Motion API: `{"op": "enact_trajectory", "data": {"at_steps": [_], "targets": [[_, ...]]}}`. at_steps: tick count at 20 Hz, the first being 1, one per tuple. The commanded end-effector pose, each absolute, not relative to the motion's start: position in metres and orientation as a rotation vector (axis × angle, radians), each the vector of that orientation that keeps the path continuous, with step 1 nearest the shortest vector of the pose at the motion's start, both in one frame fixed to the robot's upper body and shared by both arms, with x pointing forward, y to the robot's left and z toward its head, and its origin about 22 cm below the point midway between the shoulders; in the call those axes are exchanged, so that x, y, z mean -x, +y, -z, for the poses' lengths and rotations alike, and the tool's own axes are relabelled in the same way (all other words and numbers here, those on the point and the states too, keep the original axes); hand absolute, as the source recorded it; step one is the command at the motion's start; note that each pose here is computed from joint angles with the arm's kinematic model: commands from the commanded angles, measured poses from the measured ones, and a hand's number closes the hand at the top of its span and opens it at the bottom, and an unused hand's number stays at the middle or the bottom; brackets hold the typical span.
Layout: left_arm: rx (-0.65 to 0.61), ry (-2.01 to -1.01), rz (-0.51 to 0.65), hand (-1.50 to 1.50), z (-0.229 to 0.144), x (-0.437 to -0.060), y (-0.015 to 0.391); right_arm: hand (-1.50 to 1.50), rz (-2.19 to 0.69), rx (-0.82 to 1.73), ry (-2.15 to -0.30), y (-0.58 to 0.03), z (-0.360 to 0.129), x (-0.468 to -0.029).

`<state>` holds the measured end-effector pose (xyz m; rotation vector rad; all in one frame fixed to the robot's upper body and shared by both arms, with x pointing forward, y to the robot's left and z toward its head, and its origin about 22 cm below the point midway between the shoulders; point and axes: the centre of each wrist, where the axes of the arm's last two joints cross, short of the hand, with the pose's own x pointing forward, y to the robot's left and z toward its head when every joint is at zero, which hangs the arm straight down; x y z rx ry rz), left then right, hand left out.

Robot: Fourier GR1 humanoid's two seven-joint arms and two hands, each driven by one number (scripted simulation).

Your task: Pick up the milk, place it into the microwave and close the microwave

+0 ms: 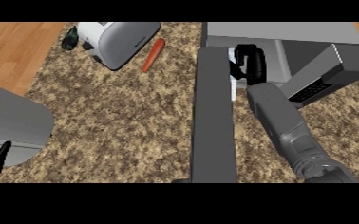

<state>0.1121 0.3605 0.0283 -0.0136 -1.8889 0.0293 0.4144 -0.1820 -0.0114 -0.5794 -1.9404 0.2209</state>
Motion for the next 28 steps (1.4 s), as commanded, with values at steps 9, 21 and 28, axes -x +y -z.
{"op": "enact_trajectory", "data": {"at_steps": [9, 21, 28], "targets": [[0.041, -1.89, -0.019, -1.5, -0.018, -0.124, 0.357, 1.5, -0.193, 0.916, -1.871, -0.206, -0.005, -0.426], [0.066, -1.887, 0.003, -1.5, -0.02, -0.139, 0.355, 1.5, -0.176, 0.989, -1.792, -0.248, -0.004, -0.422], [0.056, -1.879, 0.005, -1.5, -0.022, -0.143, 0.361, 1.5, -0.216, 1.052, -1.728, -0.258, 0.016, -0.408]]}}
